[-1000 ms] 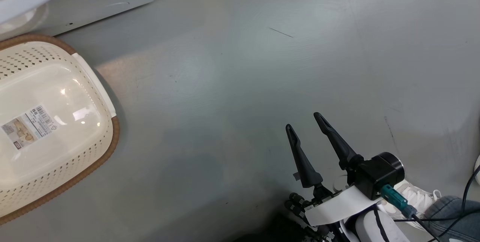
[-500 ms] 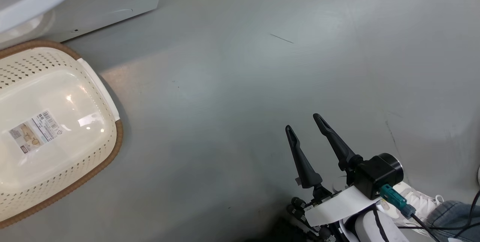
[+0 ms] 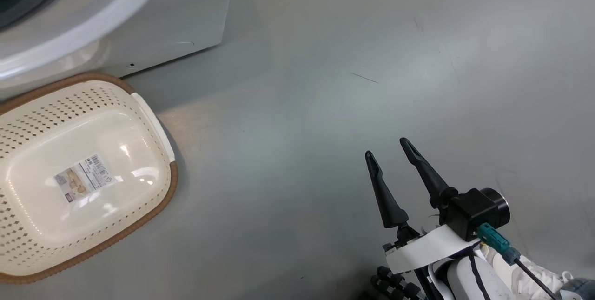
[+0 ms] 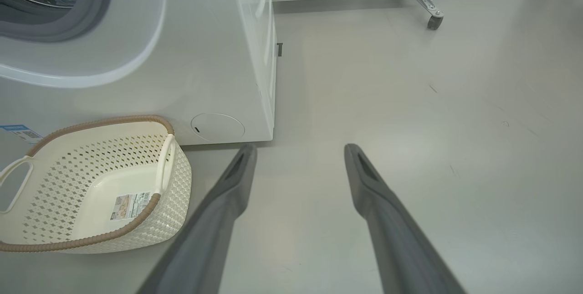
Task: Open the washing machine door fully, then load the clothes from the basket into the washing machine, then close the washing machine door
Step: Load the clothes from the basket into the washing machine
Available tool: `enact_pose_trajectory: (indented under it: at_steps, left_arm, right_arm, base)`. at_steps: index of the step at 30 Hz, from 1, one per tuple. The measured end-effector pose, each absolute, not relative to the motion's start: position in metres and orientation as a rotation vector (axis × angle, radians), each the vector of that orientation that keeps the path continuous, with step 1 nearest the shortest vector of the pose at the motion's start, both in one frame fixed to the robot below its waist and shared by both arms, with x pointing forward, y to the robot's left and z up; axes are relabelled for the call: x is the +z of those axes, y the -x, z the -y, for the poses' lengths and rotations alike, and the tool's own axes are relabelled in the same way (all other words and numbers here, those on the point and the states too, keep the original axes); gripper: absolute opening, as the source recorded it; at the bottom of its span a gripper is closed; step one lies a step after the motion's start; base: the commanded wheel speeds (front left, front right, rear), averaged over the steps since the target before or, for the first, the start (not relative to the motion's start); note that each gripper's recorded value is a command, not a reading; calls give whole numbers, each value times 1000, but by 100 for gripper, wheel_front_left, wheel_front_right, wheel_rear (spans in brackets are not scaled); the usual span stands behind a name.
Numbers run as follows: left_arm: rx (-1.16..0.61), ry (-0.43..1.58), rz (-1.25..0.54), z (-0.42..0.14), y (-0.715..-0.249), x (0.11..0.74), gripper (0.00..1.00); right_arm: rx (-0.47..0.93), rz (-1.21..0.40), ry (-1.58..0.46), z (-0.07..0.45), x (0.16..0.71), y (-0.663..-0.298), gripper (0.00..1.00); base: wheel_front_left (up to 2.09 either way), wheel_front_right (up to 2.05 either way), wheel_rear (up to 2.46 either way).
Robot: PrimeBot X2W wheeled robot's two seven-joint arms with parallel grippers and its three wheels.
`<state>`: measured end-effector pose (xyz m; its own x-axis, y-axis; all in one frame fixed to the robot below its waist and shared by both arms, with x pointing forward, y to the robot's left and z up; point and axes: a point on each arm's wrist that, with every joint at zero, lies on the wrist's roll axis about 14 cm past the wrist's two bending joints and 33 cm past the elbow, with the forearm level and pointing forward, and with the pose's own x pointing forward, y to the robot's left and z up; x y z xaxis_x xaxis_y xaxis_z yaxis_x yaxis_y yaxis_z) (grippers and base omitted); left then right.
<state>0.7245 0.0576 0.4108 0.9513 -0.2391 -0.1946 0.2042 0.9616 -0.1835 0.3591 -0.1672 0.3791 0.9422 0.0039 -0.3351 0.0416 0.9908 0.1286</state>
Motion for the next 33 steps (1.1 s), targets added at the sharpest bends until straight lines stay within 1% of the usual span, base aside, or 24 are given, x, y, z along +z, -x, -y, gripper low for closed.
enact_pose_trajectory:
  at_steps: [17,22,28,30,31,33]
  left_arm:
    - [-205,231,-185,-51,-642,440,100]
    - [-234,261,-215,-40,-604,436,100]
    - [-262,286,-295,-38,-544,414,100]
    - [-262,276,-325,-44,-524,405,100]
    - [-255,264,-348,-53,-506,398,100]
    - [-242,259,-364,-63,-490,393,100]
  right_arm:
    - [49,-183,-123,160,424,-373,100]
    - [53,-129,-120,162,440,-377,100]
    - [79,-83,-97,163,454,-378,100]
    - [86,-73,-93,162,458,-376,100]
    - [99,-74,-92,158,458,-371,100]
    - [120,-73,-95,153,459,-367,100]
  base:
    - [0,0,0]
    - [0,0,0]
    - [0,0,0]
    - [0,0,0]
    - [0,0,0]
    - [0,0,0]
